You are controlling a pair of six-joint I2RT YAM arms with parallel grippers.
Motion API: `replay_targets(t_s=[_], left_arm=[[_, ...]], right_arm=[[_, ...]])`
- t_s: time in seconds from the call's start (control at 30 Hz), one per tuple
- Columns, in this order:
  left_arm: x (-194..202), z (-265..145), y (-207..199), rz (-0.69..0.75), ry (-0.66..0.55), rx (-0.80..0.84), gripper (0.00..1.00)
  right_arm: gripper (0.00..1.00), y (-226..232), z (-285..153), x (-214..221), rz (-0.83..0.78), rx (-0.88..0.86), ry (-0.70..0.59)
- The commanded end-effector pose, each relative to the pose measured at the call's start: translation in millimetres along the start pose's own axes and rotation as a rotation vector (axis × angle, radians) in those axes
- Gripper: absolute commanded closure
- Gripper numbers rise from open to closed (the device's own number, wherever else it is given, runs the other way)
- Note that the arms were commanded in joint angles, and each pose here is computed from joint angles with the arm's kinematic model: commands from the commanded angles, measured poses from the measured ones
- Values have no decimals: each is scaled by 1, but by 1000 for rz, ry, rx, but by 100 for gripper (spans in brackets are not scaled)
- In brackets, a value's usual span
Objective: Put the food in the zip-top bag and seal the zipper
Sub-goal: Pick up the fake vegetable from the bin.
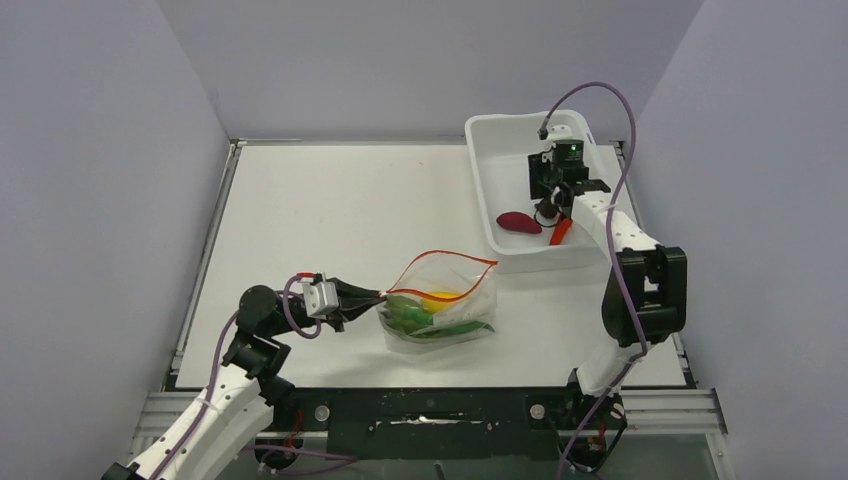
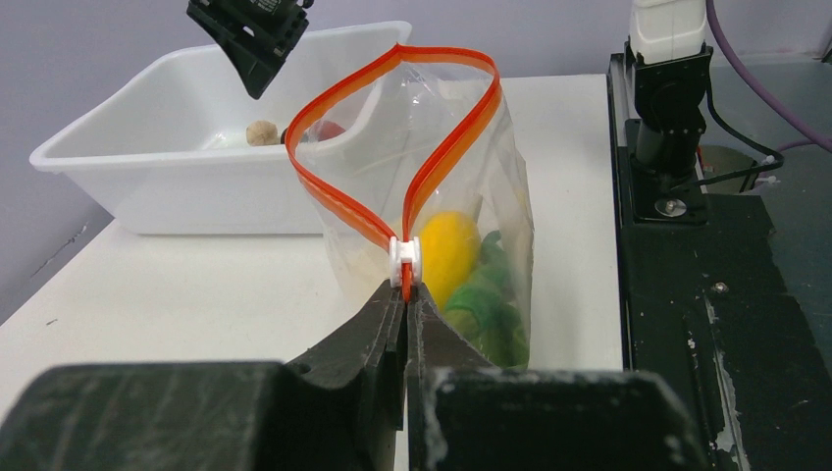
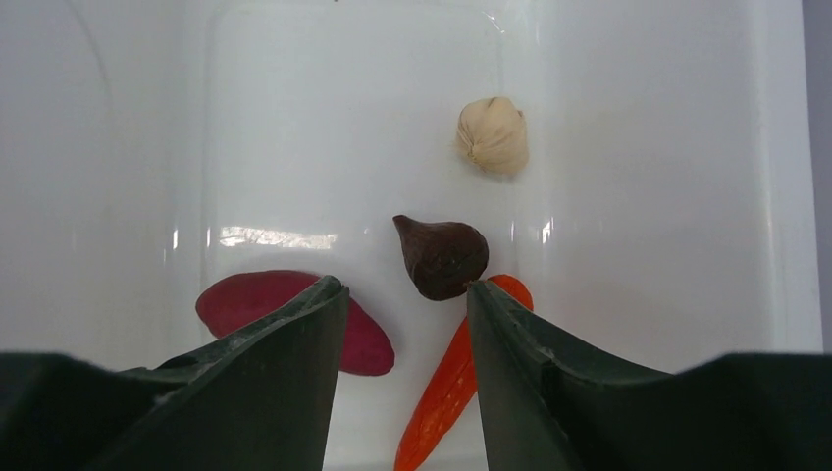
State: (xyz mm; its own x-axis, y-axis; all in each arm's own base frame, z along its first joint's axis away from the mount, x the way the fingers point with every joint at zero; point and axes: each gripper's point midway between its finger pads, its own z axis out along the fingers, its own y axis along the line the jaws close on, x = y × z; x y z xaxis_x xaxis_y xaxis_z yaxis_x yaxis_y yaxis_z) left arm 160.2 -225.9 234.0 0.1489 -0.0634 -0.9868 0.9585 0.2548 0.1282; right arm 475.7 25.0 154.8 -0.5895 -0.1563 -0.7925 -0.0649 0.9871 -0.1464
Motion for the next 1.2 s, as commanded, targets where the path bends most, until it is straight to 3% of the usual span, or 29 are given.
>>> replay_targets(t_s=[0.0, 0.37, 0.6, 1.17], left_arm=[[-26, 2, 4, 69, -45, -5, 100], [-25, 4, 3, 60, -43, 0, 100], [-22, 4, 4, 53, -34, -2, 100], [-20, 4, 4, 49, -30, 2, 100]], right_arm=[[51, -26, 18, -47, 11, 65, -132], [44, -51, 82, -37, -15, 135, -61], [37, -51, 102, -40, -19, 91, -68], [34, -56, 135, -8, 4, 80, 24]])
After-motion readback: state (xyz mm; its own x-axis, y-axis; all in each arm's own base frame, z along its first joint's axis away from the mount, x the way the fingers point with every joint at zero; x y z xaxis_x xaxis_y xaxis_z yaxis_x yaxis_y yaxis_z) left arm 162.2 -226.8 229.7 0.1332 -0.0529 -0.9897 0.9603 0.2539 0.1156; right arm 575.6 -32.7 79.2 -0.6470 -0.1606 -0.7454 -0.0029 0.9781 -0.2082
